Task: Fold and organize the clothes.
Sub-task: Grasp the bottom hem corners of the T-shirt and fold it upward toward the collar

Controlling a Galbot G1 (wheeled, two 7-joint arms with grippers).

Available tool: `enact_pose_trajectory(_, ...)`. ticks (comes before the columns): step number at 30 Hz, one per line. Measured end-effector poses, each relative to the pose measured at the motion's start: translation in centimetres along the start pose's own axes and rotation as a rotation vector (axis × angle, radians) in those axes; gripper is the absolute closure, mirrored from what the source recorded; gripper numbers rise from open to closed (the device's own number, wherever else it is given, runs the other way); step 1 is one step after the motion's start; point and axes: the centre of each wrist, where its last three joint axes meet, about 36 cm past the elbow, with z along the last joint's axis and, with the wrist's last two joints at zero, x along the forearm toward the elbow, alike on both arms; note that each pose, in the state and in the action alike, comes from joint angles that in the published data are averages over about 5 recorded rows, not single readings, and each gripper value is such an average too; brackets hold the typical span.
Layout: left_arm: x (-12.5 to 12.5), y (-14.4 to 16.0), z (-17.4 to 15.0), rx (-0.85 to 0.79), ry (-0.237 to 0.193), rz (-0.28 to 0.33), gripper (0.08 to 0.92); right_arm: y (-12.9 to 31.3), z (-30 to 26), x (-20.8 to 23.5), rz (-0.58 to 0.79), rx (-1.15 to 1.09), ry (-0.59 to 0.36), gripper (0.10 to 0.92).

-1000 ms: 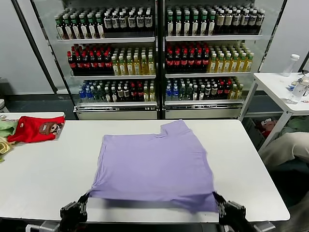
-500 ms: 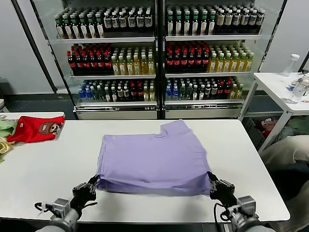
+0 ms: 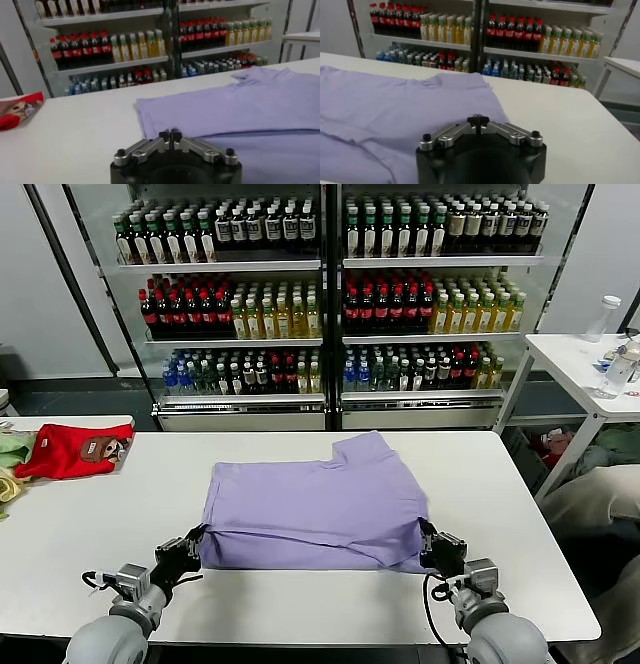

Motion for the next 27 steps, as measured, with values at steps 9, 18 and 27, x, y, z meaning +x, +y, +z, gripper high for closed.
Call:
enact_pose_trajectory(9,-1.6,1.0,0.2,-0.030,0.029,-0.001,0.826,0.3,1.0,-1.7,0.013,0.008,0.031,0.749)
enact_pose_trajectory(18,-0.4,1.5,0.2,-0.038,0.070,-0.034,0.566,-0.6,1.0,1.1,0.023,0.020,0.055,0.490)
enact_pose_trajectory(27,2.4,-0.9,-0.1,0.031,0.135,0.005,0.307,0.0,2.3,3.2,0.022,-0.005,0.127,0.262)
